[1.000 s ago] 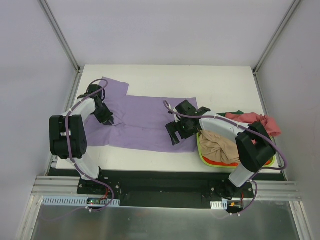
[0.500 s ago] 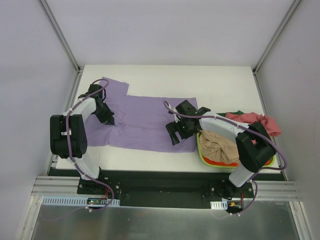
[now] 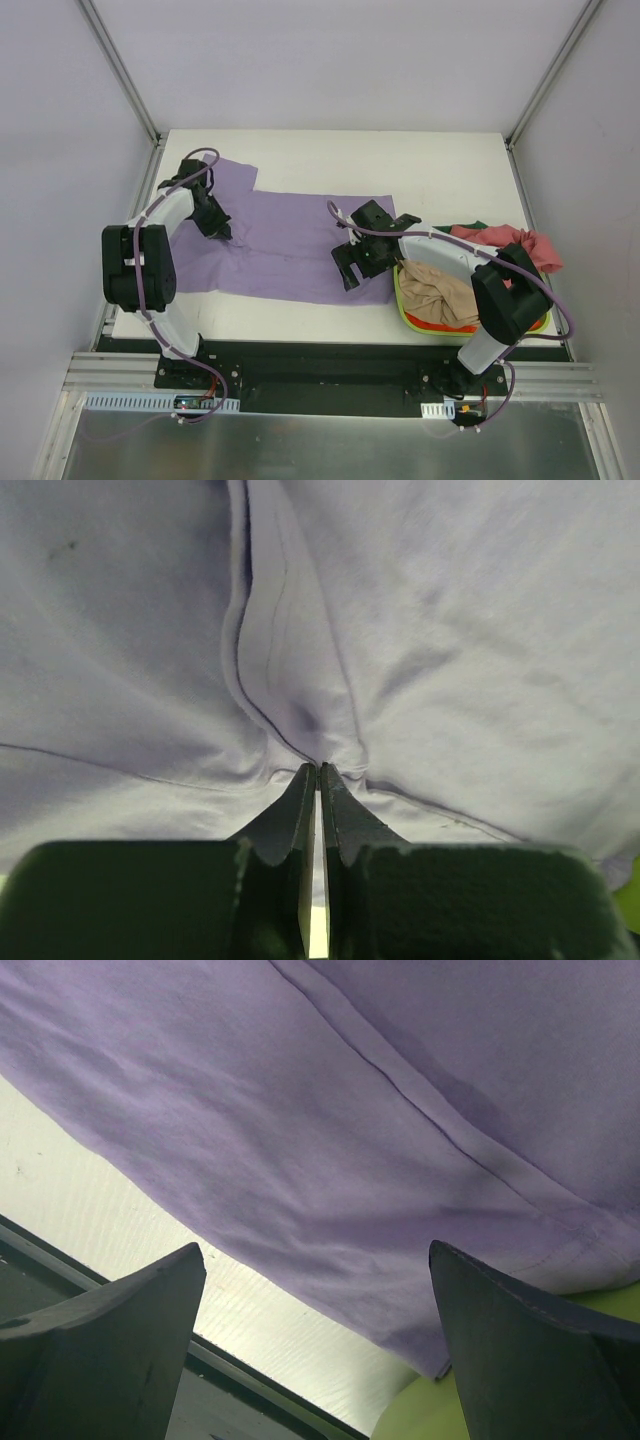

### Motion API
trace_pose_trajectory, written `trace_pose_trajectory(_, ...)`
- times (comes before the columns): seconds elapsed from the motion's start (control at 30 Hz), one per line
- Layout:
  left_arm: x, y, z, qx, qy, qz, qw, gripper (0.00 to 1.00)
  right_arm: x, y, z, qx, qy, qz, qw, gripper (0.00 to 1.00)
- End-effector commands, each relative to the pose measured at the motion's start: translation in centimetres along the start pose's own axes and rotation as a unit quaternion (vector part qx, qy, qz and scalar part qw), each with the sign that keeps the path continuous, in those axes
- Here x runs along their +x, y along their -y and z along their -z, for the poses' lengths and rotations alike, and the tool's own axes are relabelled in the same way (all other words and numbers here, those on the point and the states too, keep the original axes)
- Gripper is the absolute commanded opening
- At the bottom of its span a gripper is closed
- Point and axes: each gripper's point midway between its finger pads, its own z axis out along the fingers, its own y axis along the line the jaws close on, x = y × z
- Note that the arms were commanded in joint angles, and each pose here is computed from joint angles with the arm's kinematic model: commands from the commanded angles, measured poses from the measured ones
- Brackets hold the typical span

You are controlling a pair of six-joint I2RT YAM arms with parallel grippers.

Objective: Fold and stack the t-shirts
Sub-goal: Fold the flattened tshirt in 1/3 of the way

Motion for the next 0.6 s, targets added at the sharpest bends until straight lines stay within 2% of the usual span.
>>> trace_pose_trajectory(0.0, -1.3, 1.7, 0.5, 0.014, 0.008, -0.008, 1.0, 0.0, 0.8, 1.2, 0.1, 0.024, -0.02, -0.001, 1.0, 0.96)
trace_pose_trajectory(0.33, -4.2, 5.0, -0.5, 0.046, 0.013, -0.027, 0.998, 0.0, 0.4, 1.6, 0.3, 0.033, -0.01, -0.004, 0.999, 0.96)
trace_pose_trajectory(0.57, -3.2, 8.6, -2.2, 0.081, -0.013, -0.11, 0.991, 0.0, 0.4, 1.9, 0.3, 0.036, -0.009, -0.005, 0.999, 0.96)
